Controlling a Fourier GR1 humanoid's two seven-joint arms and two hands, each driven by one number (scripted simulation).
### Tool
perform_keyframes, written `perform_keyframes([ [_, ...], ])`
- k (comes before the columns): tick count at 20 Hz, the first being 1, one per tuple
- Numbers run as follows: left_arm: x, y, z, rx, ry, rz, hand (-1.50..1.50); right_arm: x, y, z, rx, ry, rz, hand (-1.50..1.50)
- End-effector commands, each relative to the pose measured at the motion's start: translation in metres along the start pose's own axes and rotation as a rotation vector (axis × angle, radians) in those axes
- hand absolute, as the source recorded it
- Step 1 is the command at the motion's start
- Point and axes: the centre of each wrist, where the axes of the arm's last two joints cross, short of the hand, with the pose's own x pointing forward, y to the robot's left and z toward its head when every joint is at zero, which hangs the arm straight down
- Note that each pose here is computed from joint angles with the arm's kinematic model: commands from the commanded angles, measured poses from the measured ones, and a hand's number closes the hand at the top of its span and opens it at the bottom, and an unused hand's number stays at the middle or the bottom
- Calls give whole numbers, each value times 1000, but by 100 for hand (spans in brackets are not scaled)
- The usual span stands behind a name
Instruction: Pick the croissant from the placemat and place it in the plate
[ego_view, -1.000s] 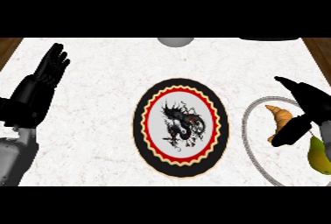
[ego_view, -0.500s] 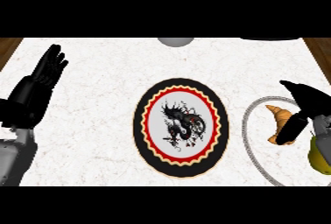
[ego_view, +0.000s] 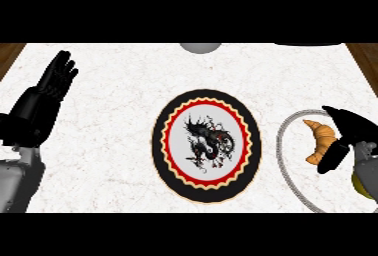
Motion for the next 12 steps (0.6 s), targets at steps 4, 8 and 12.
perform_keyframes([
  [4,9,5,-7,-7,2,12,0,-11,26,-28,86,4,6,-150],
  [8,-10,-10,-5,5,-10,-22,0,-16,46,-37,70,53,27,-150],
  [12,6,-15,4,14,-9,9,0,-11,26,-48,63,78,80,-150],
])
